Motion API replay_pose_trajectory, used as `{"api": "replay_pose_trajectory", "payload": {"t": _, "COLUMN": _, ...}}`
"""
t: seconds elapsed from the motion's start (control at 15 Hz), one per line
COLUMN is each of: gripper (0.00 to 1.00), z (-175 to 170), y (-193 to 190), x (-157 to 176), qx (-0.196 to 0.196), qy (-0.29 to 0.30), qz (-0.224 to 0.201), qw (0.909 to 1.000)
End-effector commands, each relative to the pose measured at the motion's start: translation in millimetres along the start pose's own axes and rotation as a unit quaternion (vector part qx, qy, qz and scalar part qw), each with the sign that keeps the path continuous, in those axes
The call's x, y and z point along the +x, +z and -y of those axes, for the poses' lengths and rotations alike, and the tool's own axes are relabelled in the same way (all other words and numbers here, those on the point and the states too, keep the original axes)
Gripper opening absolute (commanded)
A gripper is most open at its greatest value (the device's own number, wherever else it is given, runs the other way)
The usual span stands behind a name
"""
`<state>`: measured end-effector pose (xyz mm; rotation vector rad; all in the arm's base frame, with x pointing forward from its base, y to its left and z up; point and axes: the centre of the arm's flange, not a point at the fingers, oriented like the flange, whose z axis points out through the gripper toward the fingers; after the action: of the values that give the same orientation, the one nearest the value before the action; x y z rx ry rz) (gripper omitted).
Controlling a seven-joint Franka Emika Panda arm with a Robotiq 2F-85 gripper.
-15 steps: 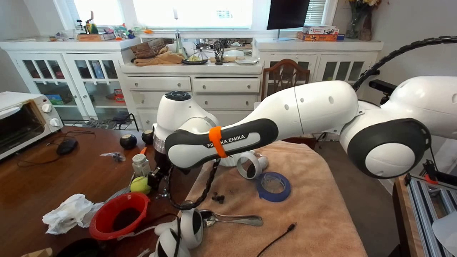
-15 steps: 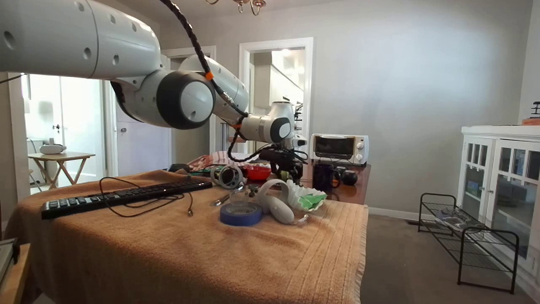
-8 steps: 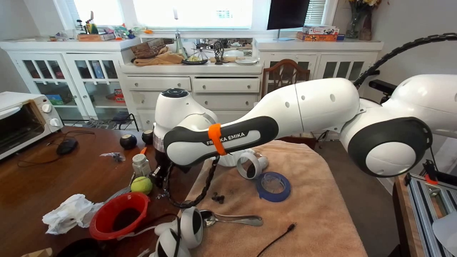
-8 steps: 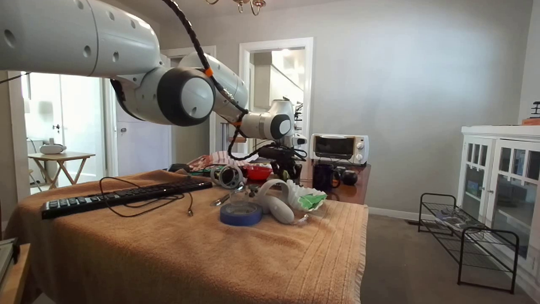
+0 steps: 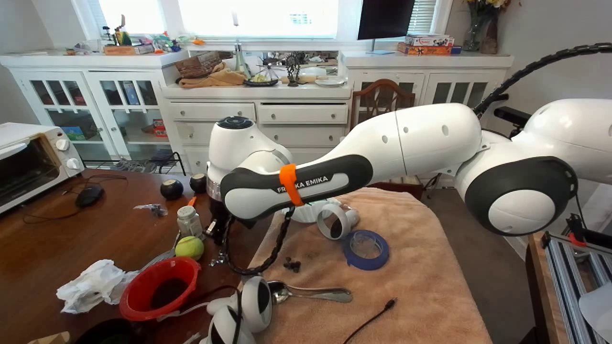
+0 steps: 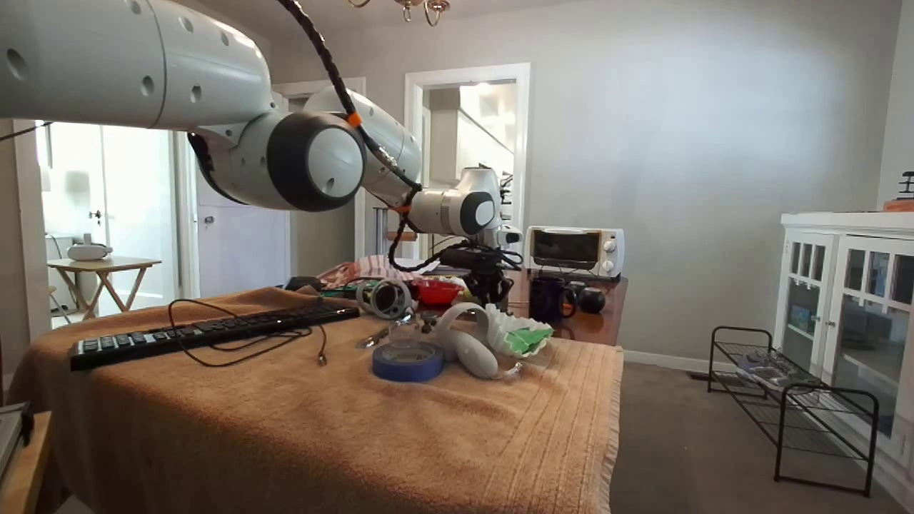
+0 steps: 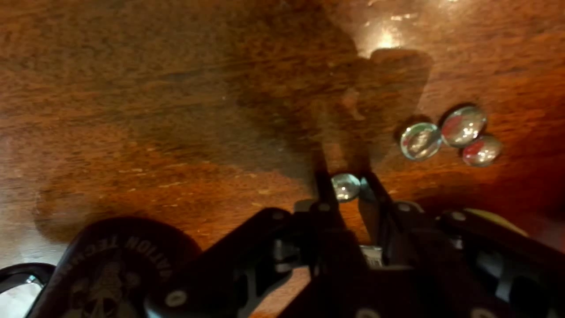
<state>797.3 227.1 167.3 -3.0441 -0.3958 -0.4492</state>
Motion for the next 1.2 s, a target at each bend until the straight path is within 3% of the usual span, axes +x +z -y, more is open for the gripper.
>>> {"api": "replay_pose_trajectory", "payload": {"t": 0.0, "gripper": 0.05, "z": 4.2, "y": -0.5, "x": -4.3, "qx": 0.003, "qy": -0.005, "qz": 0.017, "qw": 0.9998}}
{"api": "replay_pose_trajectory", "payload": {"t": 0.33, "gripper": 0.05, "z": 14.3, "y": -60.1, "x": -0.6, "qx": -0.025, "qy": -0.035, "qz": 0.014, "qw": 0.999}}
{"api": "replay_pose_trajectory", "payload": {"t": 0.6, "gripper": 0.05, "z": 12.2, "y": -103.4, "x": 6.4, "qx": -0.106, "qy": -0.025, "qz": 0.042, "qw": 0.9931}}
{"api": "replay_pose_trajectory", "payload": {"t": 0.93, "gripper": 0.05, "z": -1.1, "y": -113.9, "x": 7.6, "qx": -0.192, "qy": -0.011, "qz": 0.054, "qw": 0.9798}}
{"api": "replay_pose_trajectory", "payload": {"t": 1.13, "gripper": 0.05, "z": -19.4, "y": -96.4, "x": 5.9, "qx": -0.195, "qy": -0.014, "qz": 0.032, "qw": 0.9801}}
